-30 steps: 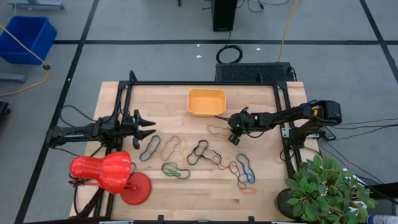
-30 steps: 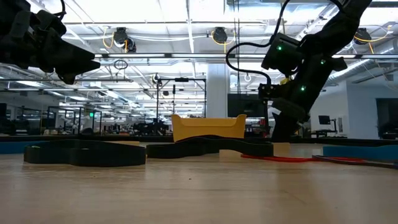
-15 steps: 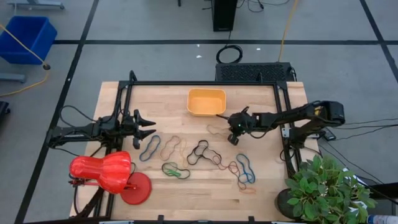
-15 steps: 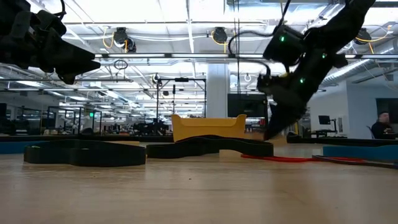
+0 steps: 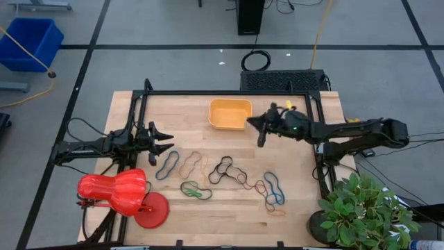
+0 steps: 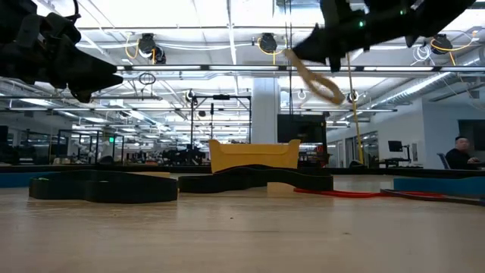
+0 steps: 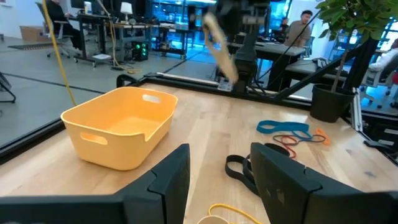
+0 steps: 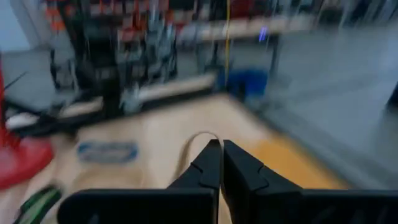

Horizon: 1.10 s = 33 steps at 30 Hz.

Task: Pick and place rubber bands into bin
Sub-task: Put the top brown rubber band into the yellow bin

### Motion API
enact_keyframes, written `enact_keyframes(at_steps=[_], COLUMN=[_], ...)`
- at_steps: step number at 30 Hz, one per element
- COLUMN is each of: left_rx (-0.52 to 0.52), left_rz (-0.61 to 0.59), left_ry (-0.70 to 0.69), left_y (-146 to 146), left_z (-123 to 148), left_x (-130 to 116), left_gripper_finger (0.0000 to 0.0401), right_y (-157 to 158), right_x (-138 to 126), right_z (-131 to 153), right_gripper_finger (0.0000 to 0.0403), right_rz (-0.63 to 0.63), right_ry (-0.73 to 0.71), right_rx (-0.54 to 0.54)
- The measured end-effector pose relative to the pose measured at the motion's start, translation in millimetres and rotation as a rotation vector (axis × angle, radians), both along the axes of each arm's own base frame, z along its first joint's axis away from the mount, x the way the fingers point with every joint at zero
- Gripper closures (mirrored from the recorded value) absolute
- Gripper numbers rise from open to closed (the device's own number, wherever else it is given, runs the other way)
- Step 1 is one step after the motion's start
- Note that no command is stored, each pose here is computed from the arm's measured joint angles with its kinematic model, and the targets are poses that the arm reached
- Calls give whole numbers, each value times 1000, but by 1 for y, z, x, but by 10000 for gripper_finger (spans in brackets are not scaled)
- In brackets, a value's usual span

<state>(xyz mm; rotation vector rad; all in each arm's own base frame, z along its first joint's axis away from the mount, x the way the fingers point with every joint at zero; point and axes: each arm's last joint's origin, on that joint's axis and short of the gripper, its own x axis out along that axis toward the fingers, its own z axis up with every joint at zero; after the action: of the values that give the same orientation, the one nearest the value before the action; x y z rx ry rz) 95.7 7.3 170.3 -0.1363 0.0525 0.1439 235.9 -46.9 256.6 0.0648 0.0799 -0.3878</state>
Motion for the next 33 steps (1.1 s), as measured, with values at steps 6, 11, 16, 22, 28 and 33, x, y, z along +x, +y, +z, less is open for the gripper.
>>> enact_keyframes(at_steps=[6,11,16,22,28,33], left_rx=[3,3,3,0,-3,-3], left_rz=[28,42,43,44,43,43], left_ry=[-9,-10,-12,-12,-13,-12], left_y=[1,1,1,1,1,1], left_z=[1,1,1,1,1,1], left_x=[0,0,0,0,0,0], left_gripper_finger=[226,226,226,226,226,226], right_y=[-10,-22,-37,-59,-84,-93], right_x=[-1,12,33,61,80,92], right_z=[35,56,72,66,24,-16], right_gripper_finger=[402,402,403,403,403,403], right_rz=[-104,-136,-164,-201,-236,-242], right_ry=[-89,-68,-20,36,193,316], right_rx=[-145,-173,-222,-231,-173,-80])
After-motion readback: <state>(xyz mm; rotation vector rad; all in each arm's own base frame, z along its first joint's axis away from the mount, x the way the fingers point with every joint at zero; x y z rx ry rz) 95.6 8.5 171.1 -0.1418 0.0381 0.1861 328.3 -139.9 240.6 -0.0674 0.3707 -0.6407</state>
